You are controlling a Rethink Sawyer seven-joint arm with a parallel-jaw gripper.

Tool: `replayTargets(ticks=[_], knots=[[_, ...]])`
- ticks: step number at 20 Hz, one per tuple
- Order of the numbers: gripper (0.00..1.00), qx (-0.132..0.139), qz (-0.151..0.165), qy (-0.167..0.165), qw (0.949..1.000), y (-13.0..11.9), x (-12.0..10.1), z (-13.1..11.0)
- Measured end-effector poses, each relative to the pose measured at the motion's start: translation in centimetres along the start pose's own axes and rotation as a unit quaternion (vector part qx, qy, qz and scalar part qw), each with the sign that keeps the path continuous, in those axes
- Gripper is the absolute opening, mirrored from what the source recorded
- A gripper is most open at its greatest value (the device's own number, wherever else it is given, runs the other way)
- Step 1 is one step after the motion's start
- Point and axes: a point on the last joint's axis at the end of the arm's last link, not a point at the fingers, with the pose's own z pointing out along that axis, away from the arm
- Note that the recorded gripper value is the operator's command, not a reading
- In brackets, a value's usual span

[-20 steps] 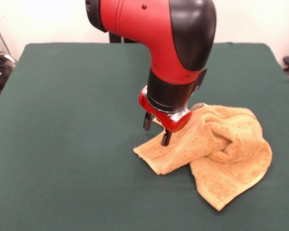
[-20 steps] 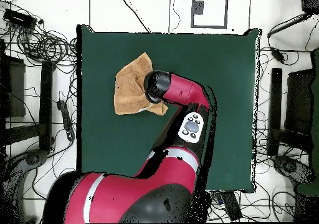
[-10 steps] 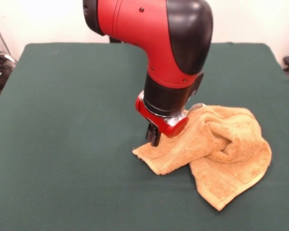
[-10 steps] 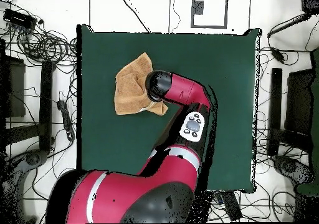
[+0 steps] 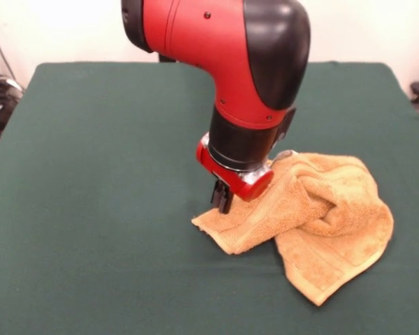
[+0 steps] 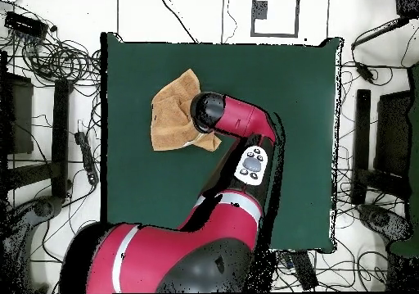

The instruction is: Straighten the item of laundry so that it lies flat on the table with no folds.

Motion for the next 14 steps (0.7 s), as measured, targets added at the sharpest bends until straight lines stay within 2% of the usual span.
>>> replayTargets(ticks=[3, 4, 14], knots=[[0.00, 0.002, 0.000, -0.001, 1.0000, -0.1, -0.1, 0.0], [1.00, 0.002, 0.000, -0.001, 1.0000, -0.2, -0.1, 0.0], [1.00, 0.004, 0.000, -0.012, 0.9999, -0.4, -1.4, 0.0]])
